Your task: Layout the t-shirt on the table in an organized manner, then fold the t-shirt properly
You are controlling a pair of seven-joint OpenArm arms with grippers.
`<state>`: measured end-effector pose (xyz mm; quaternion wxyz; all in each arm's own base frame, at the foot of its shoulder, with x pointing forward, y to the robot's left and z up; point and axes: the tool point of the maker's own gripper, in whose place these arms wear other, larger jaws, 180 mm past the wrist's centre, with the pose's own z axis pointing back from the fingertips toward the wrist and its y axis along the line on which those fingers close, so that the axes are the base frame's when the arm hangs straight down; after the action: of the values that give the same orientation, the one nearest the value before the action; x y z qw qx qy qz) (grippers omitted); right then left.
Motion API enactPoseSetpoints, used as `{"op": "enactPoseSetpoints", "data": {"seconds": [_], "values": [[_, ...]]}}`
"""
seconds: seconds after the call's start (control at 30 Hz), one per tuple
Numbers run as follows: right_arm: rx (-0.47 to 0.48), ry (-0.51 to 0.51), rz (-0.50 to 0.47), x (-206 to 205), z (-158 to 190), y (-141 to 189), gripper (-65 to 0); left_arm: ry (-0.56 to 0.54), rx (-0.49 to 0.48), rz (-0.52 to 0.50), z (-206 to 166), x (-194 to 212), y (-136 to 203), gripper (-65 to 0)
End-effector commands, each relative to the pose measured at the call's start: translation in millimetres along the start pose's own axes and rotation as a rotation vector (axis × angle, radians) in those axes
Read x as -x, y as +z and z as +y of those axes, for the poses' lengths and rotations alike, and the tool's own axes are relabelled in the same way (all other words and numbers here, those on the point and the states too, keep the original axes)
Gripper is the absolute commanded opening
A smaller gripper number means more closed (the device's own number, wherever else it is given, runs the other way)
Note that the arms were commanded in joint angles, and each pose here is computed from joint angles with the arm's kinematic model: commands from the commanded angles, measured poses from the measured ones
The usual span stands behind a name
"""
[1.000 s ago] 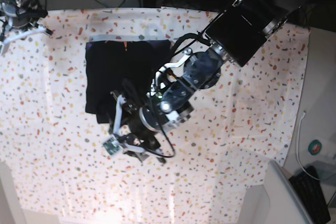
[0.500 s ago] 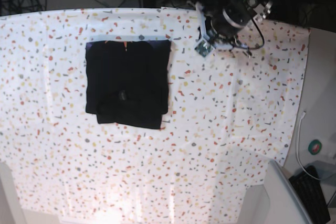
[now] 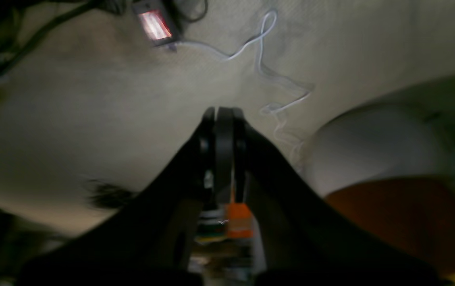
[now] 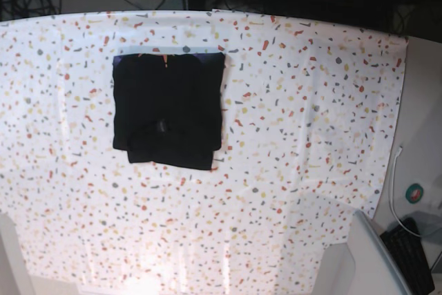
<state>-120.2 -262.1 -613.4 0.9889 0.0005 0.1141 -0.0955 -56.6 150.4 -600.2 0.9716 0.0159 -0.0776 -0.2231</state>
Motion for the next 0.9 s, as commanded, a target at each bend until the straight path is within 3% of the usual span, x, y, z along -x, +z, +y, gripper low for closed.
{"op": "enactPoseSetpoints", "data": {"seconds": [0.0,0.1,0.2,0.3,0.6,0.87], "values": [[0.014,0.037,0.0,4.0,-4.1,-5.9,-65.0,0.011,-0.014,-0.014,-4.0,3.1,-7.2,-65.0],[0.07,0.215,-0.124,-11.3,-4.3,-17.9,-65.0,0.018,-0.076,0.023,-0.4,27.5,-29.1,-65.0],[0.049,0.418,-0.255,-16.0,29.6,-23.4,-65.0,0.007,-0.067,0.02,-6.6,37.3,-40.9,-65.0],[0.051,0.559,-0.267,-6.7,54.6,-28.3,-65.0,-0.007,-0.069,-0.051,-2.1,20.7,-44.7,-65.0],[0.038,0.536,-0.272,9.4,88.6,-33.6,-65.0,-0.059,-0.135,-0.107,46.7,29.5,-36.2,-65.0],[-0.014,0.529,-0.331,-18.6,131.6,-33.7,-65.0,-0.069,-0.121,0.029,42.5,82.1,-24.7,-65.0]]}}
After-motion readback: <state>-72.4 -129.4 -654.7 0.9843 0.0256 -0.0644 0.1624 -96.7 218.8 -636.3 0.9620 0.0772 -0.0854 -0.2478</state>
